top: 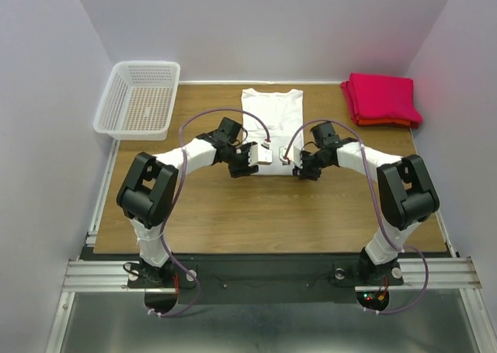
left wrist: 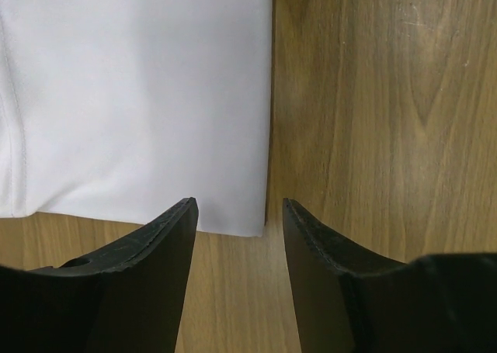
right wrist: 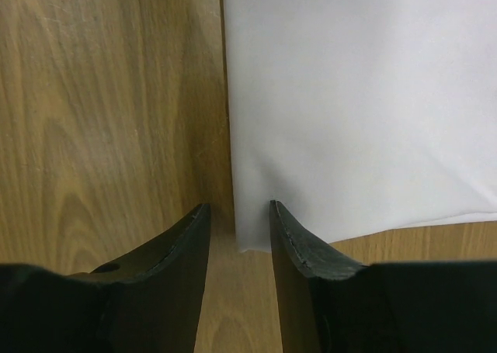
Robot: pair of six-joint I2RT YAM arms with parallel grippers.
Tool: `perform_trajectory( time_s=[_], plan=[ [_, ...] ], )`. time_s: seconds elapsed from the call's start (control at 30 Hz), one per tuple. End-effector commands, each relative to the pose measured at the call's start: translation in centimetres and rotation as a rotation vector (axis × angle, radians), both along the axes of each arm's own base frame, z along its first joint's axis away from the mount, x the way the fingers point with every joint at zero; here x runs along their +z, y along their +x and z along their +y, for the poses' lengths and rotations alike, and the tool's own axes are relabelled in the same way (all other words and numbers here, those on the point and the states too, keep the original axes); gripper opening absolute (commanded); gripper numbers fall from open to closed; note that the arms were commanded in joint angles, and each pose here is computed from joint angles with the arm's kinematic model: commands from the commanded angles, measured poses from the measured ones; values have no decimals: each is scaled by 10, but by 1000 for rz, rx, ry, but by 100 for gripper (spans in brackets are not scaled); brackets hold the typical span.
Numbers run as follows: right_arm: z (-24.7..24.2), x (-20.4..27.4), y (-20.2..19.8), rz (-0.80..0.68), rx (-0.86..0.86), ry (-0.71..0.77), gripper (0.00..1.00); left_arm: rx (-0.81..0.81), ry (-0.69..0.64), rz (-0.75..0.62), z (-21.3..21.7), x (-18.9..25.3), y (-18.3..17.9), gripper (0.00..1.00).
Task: Fold and stack the t-shirts
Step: Fold the tshirt
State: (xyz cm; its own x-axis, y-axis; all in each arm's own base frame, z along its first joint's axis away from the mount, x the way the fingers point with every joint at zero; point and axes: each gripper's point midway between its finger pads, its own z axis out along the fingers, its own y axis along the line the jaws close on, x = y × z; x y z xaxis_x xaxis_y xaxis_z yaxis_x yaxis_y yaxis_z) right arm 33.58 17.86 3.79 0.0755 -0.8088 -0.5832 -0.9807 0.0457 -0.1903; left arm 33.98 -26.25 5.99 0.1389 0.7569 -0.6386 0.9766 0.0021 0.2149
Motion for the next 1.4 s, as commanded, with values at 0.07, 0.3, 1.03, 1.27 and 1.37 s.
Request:
perform_trajectory(
  time_s=[0.07,0.3,1.03,1.27,1.37],
  plan=[
    [-1,-15,10,-57,32,-34,39,-13,12,-1,-5,-8,3,56],
    [-4,-23,6,-45,28,-45,31,-49,45,19,-4,-23,-6,52],
    [3,70,27,-124,-155,58,1,16,-36,2,12,45,-3,0],
    [-5,93,-23,-72,-123,75,1,-21,-56,19,19,59,-45,0],
    [-5,106,-65,21,-79,96,1,-59,-61,79,22,67,-82,0]
  ],
)
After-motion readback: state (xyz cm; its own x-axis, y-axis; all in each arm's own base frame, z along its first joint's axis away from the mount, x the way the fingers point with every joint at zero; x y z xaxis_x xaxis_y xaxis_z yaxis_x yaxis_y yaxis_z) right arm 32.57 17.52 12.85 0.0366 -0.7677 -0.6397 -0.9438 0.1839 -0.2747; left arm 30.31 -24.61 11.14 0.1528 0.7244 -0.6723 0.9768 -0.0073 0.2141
